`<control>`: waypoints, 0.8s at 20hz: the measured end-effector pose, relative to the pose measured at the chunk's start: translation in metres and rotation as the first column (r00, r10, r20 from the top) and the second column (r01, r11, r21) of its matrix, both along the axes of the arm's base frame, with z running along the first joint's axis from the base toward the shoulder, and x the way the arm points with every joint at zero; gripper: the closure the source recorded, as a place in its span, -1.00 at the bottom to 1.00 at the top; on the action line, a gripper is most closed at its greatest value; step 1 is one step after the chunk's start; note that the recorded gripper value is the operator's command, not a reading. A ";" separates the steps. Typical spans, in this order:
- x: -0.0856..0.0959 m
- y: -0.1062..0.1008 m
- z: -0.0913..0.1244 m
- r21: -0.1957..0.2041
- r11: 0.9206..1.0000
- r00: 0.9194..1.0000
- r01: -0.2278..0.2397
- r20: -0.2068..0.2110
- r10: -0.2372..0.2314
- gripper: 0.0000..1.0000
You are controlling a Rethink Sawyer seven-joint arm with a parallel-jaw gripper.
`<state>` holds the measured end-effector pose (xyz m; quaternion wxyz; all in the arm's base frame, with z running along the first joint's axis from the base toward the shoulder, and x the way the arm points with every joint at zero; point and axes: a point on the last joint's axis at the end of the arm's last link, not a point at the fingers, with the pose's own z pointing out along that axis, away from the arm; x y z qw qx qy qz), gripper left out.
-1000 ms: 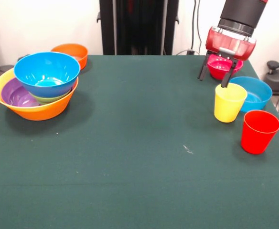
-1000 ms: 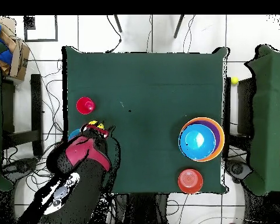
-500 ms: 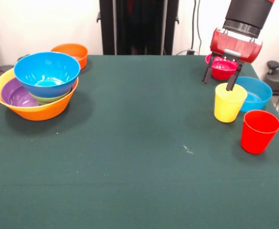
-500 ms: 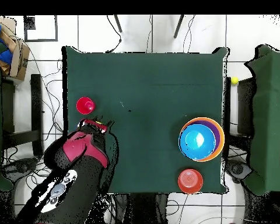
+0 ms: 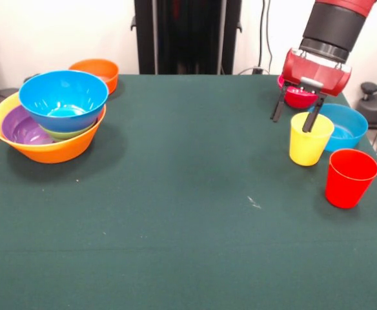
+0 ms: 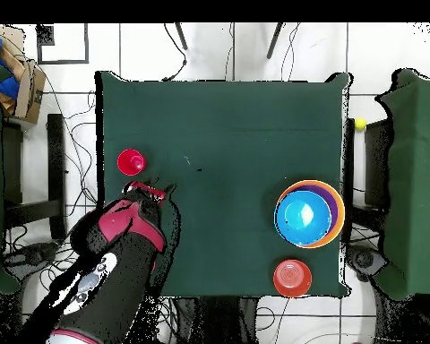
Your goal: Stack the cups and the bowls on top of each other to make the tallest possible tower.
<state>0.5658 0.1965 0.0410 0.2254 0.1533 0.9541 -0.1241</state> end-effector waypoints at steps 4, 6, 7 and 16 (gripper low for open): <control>0.000 0.000 -0.009 -0.007 1.000 1.000 -0.005 -0.008 0.005 -1.00; 0.001 0.000 -0.012 -0.009 1.000 1.000 -0.007 -0.010 0.007 -1.00; 0.002 0.000 -0.013 -0.010 1.000 1.000 -0.008 -0.010 0.008 -1.00; 0.006 -0.007 -0.019 -0.034 0.999 1.000 -0.010 -0.009 0.010 -1.00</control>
